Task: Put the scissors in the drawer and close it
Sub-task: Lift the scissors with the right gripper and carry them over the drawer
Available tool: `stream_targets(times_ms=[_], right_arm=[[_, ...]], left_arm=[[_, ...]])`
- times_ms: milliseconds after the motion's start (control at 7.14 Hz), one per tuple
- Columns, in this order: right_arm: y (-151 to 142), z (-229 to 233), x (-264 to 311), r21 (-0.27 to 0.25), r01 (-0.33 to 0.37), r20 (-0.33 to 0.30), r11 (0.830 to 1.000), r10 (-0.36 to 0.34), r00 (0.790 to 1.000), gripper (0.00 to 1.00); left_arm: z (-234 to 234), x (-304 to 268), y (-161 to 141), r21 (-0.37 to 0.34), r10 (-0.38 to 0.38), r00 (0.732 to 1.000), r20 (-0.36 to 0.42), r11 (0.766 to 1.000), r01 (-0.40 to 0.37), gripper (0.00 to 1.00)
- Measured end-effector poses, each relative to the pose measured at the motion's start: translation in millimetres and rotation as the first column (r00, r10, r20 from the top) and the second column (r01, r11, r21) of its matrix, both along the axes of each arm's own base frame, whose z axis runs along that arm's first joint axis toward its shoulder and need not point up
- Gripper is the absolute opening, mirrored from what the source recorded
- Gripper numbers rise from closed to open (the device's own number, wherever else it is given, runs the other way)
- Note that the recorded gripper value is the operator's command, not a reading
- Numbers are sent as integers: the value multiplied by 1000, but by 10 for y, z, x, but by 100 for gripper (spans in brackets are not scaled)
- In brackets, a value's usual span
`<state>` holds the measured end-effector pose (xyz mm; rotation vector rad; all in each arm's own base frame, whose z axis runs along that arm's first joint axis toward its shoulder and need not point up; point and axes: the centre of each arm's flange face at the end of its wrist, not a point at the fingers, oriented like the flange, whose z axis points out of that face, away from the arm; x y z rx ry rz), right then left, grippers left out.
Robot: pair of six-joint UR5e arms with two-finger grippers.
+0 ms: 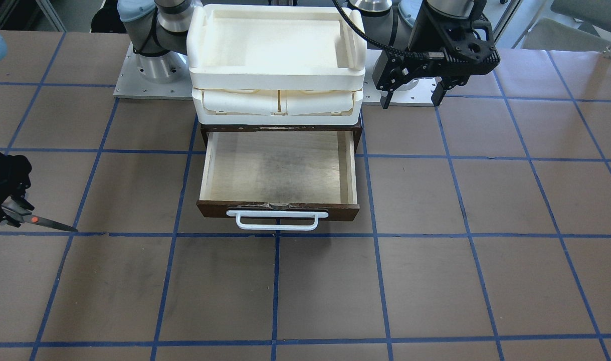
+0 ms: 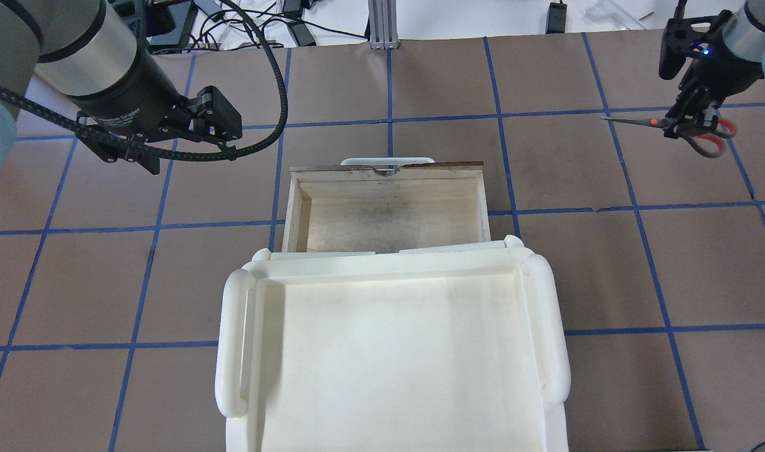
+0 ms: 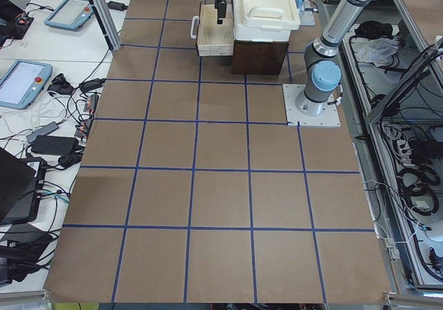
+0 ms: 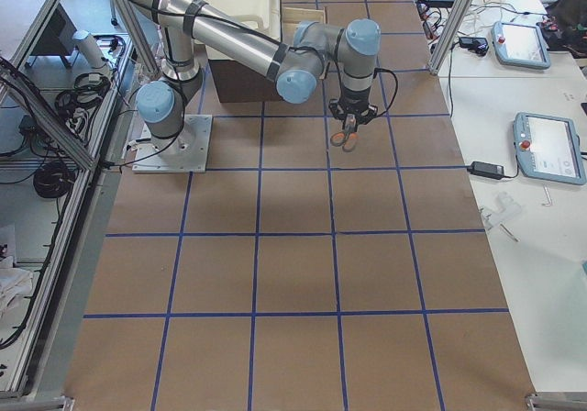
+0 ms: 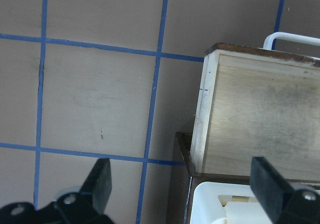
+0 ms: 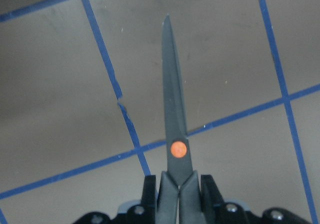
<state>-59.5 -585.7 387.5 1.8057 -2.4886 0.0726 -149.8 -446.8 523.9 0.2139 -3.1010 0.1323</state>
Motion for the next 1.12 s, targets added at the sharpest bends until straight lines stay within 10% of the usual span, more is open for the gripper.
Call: stream_targets(times_ms=[700, 1121], right_arm=[[363, 374, 2186, -55, 148, 25, 987, -147, 989, 0], [729, 238, 3339, -51, 124, 39, 991, -122, 992, 0]], left_arm=[[-69, -9, -58, 14, -4, 1000, 0, 1000, 4, 100], [-29, -11, -198, -58, 12, 1000, -9, 998, -12, 100]])
